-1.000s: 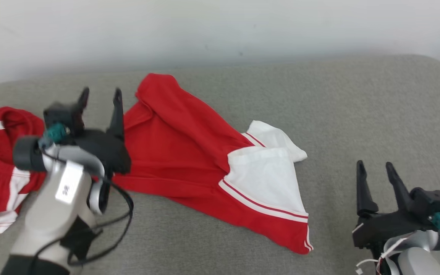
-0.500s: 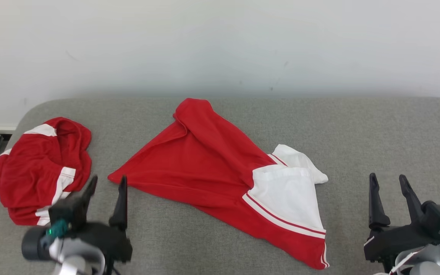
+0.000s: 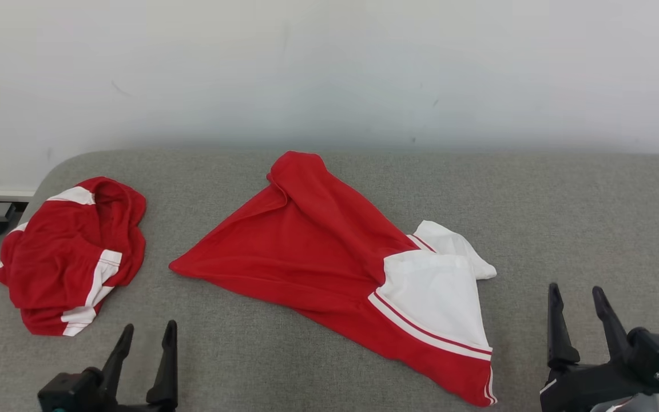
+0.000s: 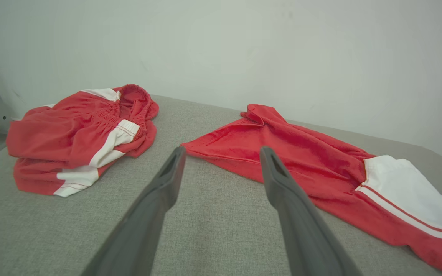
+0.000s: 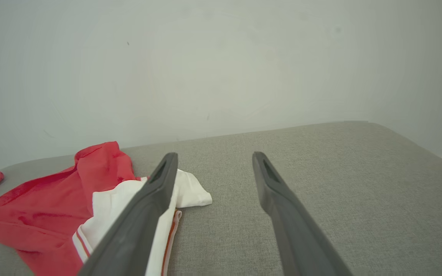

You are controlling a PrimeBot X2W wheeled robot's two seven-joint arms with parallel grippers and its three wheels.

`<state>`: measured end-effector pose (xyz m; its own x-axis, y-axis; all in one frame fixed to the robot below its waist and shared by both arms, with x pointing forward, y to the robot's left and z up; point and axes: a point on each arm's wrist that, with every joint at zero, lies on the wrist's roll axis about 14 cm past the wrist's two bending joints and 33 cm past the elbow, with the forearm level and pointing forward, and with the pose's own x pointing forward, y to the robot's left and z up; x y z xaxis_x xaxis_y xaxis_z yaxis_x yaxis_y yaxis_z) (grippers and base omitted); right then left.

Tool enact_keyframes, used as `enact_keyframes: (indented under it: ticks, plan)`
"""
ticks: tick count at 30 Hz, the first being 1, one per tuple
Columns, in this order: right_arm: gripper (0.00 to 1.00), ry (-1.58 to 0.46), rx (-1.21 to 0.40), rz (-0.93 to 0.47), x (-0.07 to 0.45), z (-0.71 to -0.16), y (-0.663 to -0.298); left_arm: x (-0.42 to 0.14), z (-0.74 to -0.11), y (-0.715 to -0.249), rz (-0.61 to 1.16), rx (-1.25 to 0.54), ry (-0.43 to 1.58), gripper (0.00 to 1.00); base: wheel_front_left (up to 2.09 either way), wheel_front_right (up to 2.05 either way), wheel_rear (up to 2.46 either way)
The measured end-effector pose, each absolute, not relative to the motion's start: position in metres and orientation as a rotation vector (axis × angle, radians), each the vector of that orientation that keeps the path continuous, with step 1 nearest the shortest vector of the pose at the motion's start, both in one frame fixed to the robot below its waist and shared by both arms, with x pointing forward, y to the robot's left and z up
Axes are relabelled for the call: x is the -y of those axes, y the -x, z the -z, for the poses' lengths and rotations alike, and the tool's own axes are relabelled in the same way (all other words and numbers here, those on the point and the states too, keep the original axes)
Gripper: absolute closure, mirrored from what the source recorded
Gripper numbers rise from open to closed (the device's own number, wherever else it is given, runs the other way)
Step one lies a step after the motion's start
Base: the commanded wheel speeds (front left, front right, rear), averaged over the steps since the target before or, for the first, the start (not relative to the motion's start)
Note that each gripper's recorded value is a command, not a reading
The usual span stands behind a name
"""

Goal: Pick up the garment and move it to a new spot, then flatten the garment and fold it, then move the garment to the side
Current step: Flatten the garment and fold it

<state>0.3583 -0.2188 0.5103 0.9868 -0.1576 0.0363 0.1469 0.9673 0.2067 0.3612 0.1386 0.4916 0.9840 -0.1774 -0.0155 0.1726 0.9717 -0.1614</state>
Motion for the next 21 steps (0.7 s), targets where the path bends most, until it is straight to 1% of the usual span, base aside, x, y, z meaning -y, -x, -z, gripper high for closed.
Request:
enact_keyframes:
  ticks: [8,21]
  plan:
    - [0.00,-0.210,0.019,0.152,0.215,-0.500,-0.355,-0.144,-0.487,-0.357,0.150,-0.047,0.183,0.00,0.00,0.00,0.00]
    - [0.00,-0.211,-0.002,0.163,0.218,-0.493,-0.357,-0.141,-0.498,-0.366,0.154,-0.047,0.163,0.00,0.00,0.00,0.00]
